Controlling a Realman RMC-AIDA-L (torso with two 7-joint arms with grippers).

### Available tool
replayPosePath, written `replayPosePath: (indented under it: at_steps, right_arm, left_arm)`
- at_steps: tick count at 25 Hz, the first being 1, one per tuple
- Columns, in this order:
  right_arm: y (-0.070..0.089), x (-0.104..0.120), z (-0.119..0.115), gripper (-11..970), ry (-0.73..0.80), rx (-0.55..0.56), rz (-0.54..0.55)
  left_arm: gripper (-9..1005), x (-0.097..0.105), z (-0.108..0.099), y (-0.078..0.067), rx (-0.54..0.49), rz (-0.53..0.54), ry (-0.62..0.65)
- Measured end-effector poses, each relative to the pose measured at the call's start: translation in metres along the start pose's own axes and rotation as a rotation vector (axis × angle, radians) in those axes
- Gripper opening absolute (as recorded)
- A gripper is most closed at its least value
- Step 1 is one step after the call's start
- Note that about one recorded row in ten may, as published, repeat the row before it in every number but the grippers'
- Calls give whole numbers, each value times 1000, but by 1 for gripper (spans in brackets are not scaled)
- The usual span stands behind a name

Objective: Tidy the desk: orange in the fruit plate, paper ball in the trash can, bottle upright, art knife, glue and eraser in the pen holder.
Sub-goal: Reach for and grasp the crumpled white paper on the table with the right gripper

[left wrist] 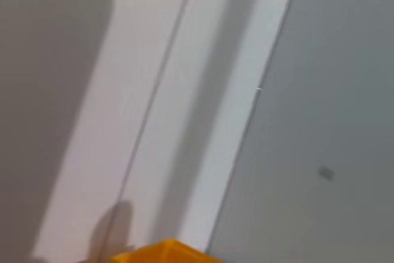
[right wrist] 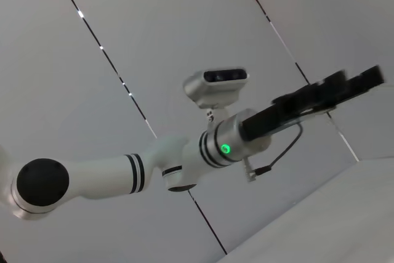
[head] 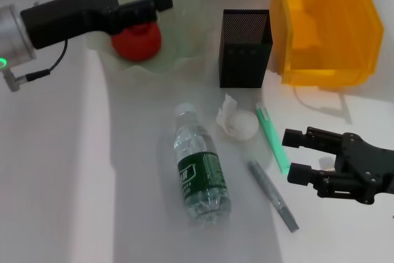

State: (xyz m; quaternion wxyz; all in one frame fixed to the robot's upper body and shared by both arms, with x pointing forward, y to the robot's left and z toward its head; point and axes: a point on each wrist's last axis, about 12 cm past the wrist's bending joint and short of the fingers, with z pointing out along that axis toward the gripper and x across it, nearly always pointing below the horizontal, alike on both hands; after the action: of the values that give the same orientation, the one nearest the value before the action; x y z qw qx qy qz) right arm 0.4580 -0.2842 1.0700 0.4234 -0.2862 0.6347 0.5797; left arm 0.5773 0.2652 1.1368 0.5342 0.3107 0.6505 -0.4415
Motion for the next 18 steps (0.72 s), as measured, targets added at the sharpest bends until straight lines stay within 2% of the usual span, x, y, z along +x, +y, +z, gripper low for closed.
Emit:
replayPosePath:
  at_steps: [1, 4, 6, 9, 10, 11, 14, 15, 16, 18]
  right_arm:
    - [0, 0, 0, 779, 0, 0, 0]
    - [-1, -11, -12, 778, 1, 18, 1]
    - [0, -24, -23, 777, 12, 27, 6]
    - [4, -49, -35, 776, 62, 37, -12]
    - [6, -69, -40, 776, 127, 69, -13]
    - [6, -69, -40, 776, 127, 69, -13]
    - [12, -101, -39, 775, 253, 141, -16]
    - [19, -123, -32, 774, 356, 193, -23]
    - [19, -123, -32, 774, 356, 193, -23]
    - [26, -143, -23, 773, 461, 255, -36]
  left_arm:
    - [763, 0, 0, 0, 0, 0, 0]
    - [810, 7, -21, -16, 123, 19, 33]
    - [842, 13, -34, -24, 168, 19, 60]
    - [842, 23, -48, -32, 209, 1, 120]
    - [842, 29, -53, -36, 225, -11, 154]
    - [842, 29, -53, -36, 225, -11, 154]
    - [842, 35, -57, -39, 245, -23, 199]
    - [842, 37, -57, -39, 248, -27, 209]
    - [842, 38, -57, -40, 248, -31, 218]
    - [842, 40, -57, -40, 248, -35, 221]
